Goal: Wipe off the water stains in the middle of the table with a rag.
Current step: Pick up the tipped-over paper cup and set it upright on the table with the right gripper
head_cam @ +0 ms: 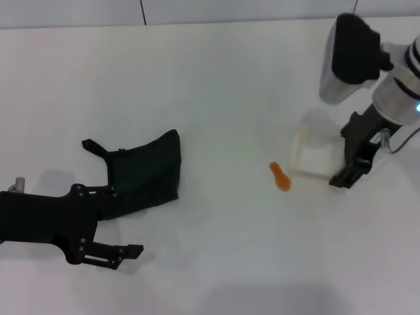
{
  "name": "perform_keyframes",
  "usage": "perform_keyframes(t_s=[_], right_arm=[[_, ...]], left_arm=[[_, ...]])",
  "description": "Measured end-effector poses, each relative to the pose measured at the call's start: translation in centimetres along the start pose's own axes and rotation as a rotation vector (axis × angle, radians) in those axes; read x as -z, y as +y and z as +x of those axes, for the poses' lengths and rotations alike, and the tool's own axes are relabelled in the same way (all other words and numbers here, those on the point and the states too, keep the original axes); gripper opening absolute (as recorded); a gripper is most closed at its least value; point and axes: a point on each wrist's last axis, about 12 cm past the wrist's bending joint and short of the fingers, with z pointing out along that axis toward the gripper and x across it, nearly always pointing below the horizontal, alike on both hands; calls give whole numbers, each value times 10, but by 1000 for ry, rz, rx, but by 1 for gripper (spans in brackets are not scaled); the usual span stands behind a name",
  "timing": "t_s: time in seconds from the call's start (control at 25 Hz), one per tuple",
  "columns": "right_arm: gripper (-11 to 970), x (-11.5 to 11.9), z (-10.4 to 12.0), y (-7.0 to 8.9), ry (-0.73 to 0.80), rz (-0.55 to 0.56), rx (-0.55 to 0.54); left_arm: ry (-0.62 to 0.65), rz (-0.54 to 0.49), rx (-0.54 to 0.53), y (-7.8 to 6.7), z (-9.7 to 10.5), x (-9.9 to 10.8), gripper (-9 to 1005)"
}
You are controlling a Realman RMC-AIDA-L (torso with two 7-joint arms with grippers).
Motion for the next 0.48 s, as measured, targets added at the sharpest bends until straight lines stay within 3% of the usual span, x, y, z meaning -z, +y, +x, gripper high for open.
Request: perform_keyframes(t_s=[0.24, 0.48], right_arm=[[703, 23, 20, 8, -182, 24, -37], [702, 24, 65, 22, -566, 27, -108]], left_arm=[[-2, 1, -3, 0, 0, 0, 859], [-6, 4, -14, 0, -2, 0, 859]])
